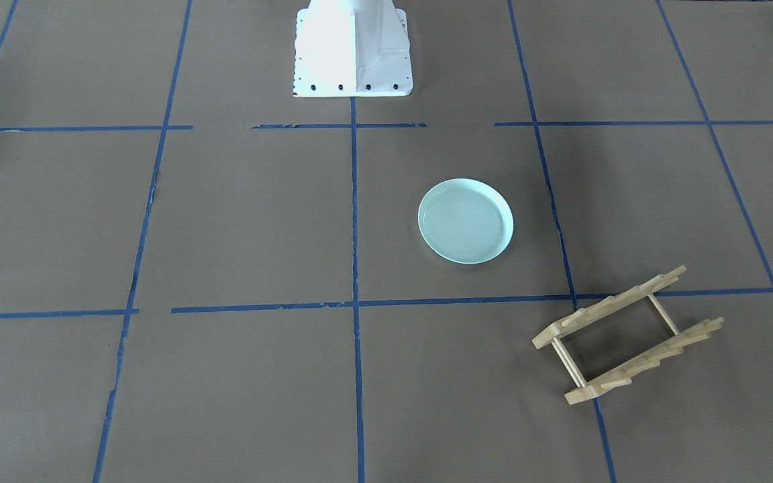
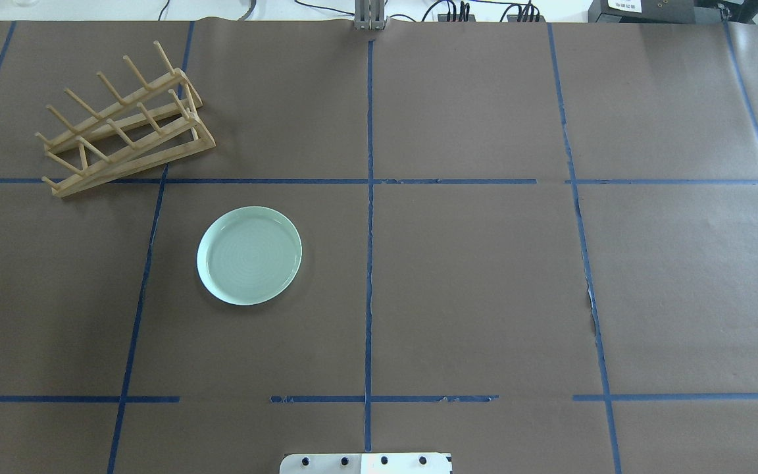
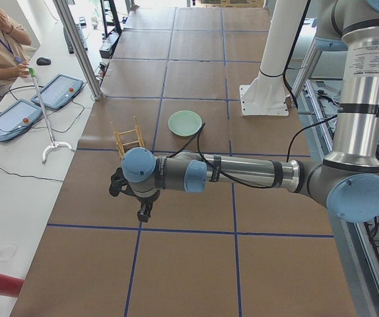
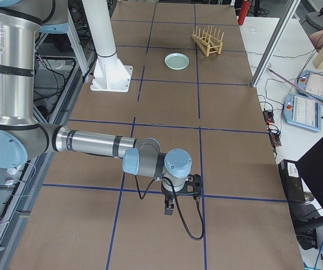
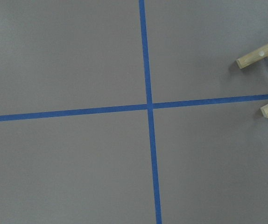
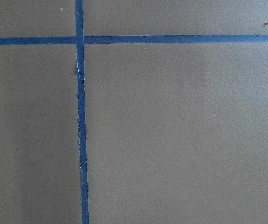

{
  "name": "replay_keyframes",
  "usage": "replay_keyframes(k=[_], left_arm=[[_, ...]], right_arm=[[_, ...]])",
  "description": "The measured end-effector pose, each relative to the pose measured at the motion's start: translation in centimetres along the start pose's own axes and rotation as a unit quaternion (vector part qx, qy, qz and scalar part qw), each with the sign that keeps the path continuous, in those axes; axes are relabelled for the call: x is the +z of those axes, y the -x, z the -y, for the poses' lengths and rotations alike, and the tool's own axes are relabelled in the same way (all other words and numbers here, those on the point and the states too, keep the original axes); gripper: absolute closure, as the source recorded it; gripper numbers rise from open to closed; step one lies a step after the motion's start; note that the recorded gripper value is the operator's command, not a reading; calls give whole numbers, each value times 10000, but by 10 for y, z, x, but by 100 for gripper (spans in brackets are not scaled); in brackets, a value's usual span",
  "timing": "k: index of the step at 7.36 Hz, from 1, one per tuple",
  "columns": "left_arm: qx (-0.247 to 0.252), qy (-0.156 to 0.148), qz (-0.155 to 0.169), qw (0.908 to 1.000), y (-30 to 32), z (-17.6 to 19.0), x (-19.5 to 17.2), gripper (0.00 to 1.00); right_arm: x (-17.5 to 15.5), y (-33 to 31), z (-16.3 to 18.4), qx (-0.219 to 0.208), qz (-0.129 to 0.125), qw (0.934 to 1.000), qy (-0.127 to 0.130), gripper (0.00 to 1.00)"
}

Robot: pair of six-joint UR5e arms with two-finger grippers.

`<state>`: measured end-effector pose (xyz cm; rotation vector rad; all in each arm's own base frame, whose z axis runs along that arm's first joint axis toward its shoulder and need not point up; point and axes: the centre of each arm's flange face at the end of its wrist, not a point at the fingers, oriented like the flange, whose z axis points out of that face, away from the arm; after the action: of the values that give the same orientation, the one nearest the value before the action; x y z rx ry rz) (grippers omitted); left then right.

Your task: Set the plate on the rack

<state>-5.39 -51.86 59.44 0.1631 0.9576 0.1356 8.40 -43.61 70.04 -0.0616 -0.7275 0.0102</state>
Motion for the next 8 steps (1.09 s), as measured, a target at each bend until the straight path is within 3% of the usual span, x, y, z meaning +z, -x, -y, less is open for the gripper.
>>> replay_keyframes(k=[2,4,8], left_arm=[[-261,-159,-347,9989,-71,21,22,0],[-871,-383,-440,9945,-149,40,41,0],[-2420,-60,-556,9687,-356,73,132,0]], right_arm=[[0,0,0,-1,0,10000,0,0],[0,0,0,-4,0,10000,0,0],[0,0,0,-1,0,10000,-1,0]])
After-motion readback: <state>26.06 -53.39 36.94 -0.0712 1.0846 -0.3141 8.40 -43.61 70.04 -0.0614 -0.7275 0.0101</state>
